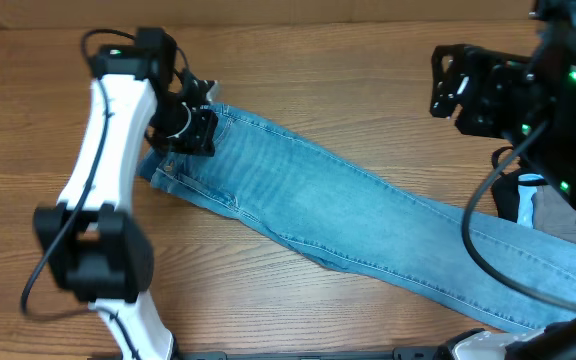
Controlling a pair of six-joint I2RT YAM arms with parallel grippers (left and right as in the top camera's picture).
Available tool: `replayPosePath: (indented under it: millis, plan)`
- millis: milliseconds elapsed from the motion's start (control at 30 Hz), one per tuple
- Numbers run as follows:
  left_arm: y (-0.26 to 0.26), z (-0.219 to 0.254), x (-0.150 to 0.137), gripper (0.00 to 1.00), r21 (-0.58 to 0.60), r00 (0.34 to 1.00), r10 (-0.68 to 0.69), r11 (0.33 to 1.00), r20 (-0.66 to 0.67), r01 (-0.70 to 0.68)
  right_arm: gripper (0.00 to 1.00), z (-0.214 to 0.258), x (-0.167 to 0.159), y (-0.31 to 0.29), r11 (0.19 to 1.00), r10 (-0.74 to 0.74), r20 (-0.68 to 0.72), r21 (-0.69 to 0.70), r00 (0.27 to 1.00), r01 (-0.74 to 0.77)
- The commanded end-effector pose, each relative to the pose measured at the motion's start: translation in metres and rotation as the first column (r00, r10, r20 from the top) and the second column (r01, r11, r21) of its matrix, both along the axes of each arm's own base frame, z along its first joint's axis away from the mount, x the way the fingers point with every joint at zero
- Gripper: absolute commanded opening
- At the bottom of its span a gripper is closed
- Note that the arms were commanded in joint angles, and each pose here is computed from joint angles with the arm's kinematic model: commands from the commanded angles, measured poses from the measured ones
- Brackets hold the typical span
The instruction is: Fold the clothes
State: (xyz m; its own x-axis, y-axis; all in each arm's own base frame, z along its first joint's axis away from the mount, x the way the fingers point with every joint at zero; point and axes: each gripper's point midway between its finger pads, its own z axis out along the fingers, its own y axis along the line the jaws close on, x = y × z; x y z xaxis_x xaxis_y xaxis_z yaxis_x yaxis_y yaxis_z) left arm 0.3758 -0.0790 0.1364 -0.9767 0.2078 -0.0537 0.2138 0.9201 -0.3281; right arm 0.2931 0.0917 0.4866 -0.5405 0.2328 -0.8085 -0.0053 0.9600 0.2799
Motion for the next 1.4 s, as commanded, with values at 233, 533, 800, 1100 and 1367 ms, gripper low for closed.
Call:
replayPosePath:
  millis: [233, 533, 800, 1100, 1367]
  plan:
    - [0.057, -0.145, 0.019, 0.04, 0.305, 0.970, 0.154, 0.948, -0.190, -0.091, 0.81, -0.026, 0.007, 0.001, 1.000, -0.028, -0.109, -0.016, 0.994, 0.027]
    - [0.177, -0.187, -0.014, 0.04, 0.554, 0.821, 0.515, 0.770, -0.247, -0.317, 0.84, -0.060, 0.027, 0.011, 0.998, -0.044, -0.225, -0.043, 0.973, 0.035]
    - [0.272, -0.170, -0.043, 0.04, 0.321, 0.597, 0.749, 0.662, -0.287, -0.677, 0.86, -0.091, 0.048, 0.022, 0.997, -0.047, -0.311, -0.078, 0.949, 0.024]
    - [0.293, -0.047, -0.010, 0.04, -0.137, 0.655, 0.754, 0.644, -0.053, -0.753, 0.89, -0.171, 0.066, 0.022, 0.989, -0.086, -0.527, -0.144, 0.845, 0.011]
    - [0.255, 0.088, -0.007, 0.04, -0.183, 0.684, 0.671, 0.739, 0.286, -0.649, 0.67, -0.281, 0.049, -0.002, 0.996, -0.064, -0.797, -0.086, 0.600, -0.008]
